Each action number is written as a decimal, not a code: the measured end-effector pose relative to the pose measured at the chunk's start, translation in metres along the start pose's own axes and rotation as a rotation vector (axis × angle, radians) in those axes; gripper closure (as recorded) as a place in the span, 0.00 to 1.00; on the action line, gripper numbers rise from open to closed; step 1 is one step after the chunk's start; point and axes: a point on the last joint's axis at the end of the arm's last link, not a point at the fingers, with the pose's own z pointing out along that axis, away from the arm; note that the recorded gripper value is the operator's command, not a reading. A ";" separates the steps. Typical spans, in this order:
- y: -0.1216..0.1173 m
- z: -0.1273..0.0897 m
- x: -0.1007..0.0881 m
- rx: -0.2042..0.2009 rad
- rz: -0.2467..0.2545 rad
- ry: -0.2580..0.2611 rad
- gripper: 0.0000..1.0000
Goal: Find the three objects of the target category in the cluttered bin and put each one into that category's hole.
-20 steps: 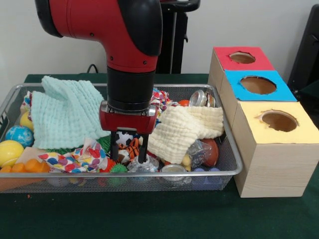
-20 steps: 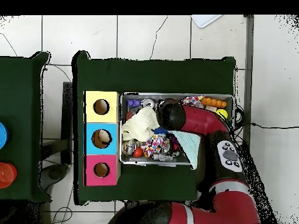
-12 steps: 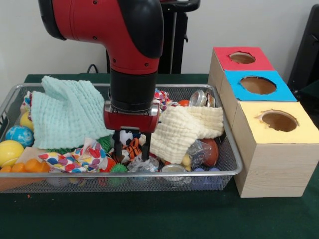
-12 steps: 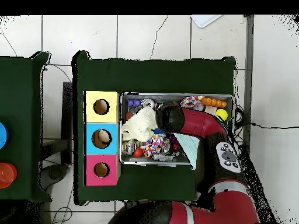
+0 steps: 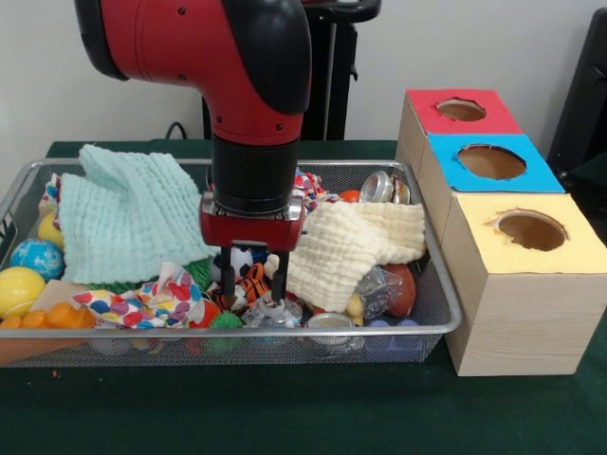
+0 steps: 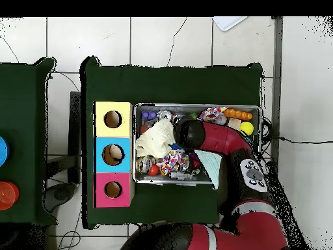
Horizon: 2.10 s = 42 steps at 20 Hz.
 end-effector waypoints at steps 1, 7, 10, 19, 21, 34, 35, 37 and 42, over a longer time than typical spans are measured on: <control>0.001 0.003 0.002 -0.002 0.000 0.005 0.00; 0.003 0.014 0.011 -0.008 0.001 0.027 0.00; 0.003 0.018 0.014 -0.011 0.002 0.034 0.00; 0.007 0.016 0.015 0.007 -0.019 0.034 1.00; 0.007 0.015 0.016 0.013 -0.028 0.034 1.00; 0.014 0.003 0.012 0.037 -0.063 0.025 1.00; 0.016 -0.003 0.009 0.040 -0.067 0.027 1.00; 0.021 -0.018 0.006 0.047 -0.080 0.048 1.00; 0.039 -0.074 0.000 0.065 -0.110 0.143 1.00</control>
